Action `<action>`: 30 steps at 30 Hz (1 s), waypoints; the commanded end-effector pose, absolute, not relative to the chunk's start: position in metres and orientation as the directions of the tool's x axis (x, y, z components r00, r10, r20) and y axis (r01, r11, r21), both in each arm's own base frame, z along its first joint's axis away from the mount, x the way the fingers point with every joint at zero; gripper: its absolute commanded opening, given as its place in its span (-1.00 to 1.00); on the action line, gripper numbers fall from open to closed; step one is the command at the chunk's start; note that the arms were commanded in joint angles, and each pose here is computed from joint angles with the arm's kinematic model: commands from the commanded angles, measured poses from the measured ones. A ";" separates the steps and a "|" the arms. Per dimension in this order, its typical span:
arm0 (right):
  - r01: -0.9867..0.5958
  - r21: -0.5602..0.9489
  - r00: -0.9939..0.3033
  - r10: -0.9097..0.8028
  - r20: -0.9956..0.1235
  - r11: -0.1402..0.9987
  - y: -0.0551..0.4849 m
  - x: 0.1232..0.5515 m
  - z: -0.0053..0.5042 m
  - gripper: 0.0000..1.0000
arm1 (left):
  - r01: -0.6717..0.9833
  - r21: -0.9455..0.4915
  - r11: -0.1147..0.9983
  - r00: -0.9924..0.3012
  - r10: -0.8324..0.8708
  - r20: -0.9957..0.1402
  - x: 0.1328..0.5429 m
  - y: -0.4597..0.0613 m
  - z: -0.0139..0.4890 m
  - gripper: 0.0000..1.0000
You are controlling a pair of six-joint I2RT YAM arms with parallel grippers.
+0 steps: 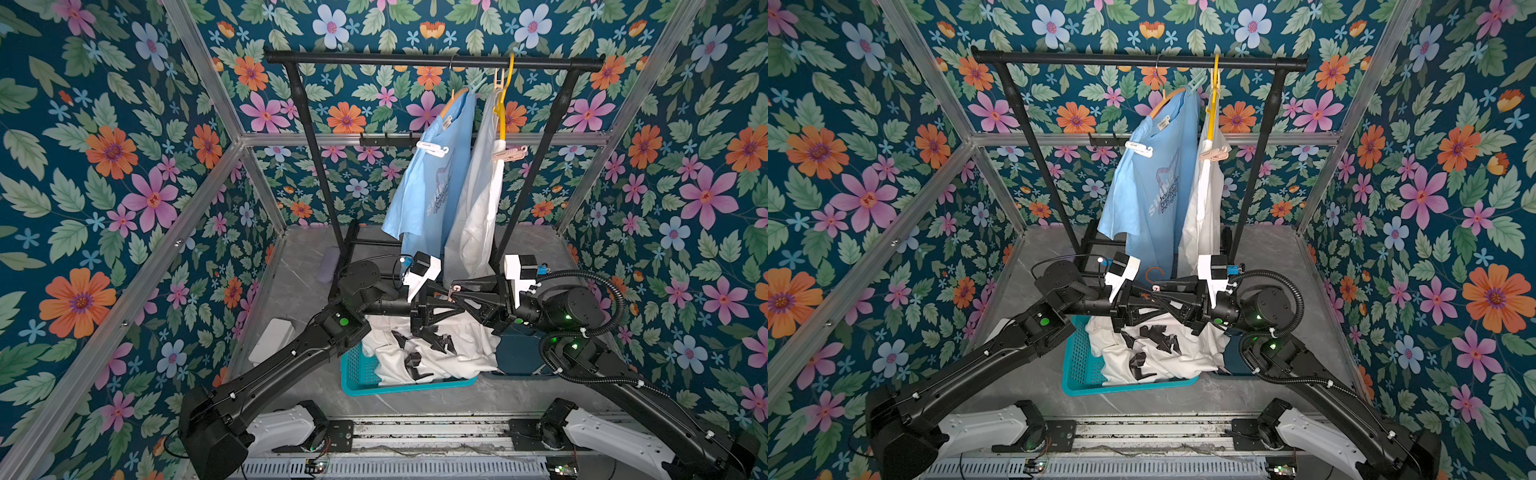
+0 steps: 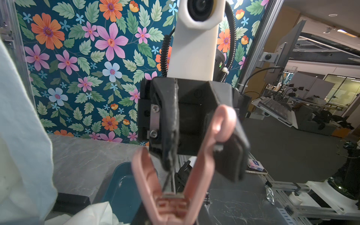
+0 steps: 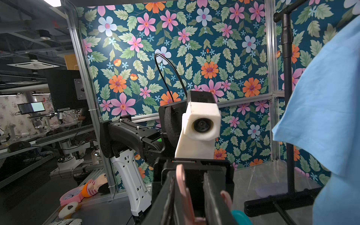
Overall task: Use clothespins to secure the t-shirt on both sides of the hanger
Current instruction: Pick up the clothespin from the storage box, then open the clothespin.
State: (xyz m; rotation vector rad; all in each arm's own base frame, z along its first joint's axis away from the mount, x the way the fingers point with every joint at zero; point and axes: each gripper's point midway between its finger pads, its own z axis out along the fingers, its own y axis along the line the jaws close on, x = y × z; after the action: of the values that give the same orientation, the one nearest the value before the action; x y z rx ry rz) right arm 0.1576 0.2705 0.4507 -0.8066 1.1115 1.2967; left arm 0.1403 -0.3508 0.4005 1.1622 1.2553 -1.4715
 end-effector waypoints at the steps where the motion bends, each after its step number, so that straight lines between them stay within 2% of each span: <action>1: -0.971 0.130 -0.063 0.313 -0.948 0.199 0.265 0.162 0.449 0.04 | 0.986 -0.141 -0.085 -0.142 -0.010 -0.990 0.145 -0.349 0.394 -1.00; 5: -0.958 0.154 -0.075 0.307 -0.949 0.242 0.253 0.158 0.453 0.46 | 0.998 -0.062 0.021 -0.064 0.073 -0.995 0.158 -0.345 0.375 -1.00; 7: -0.948 0.173 -0.097 0.276 -0.956 0.267 0.247 0.155 0.449 0.76 | 0.997 -0.024 0.071 -0.032 0.104 -0.994 0.164 -0.341 0.369 -1.00; 10: -0.940 0.211 -0.161 0.198 -0.967 0.269 0.245 0.148 0.440 0.99 | 0.995 0.055 0.081 0.044 0.123 -0.991 0.162 -0.335 0.369 -1.00; 16: -0.966 0.202 -0.186 0.109 -0.976 0.162 0.253 0.129 0.434 0.99 | 0.990 0.141 -0.003 0.141 0.080 -0.987 0.145 -0.333 0.382 -1.00; 20: -0.979 0.146 -0.131 0.112 -0.985 0.140 0.256 0.128 0.437 0.99 | 0.989 0.124 -0.075 0.127 0.040 -0.991 0.132 -0.336 0.394 -1.00; 30: -0.992 0.025 -0.011 0.114 -0.993 0.125 0.268 0.136 0.445 0.99 | 0.983 0.062 -0.173 0.064 0.006 -0.998 0.115 -0.346 0.400 -1.00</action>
State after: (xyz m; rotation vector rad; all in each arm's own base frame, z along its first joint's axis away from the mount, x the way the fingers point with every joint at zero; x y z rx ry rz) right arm 0.1398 0.2668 0.4324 -0.9819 1.2950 1.2163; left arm 0.1236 -0.3452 0.3876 1.3749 1.1344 -1.2242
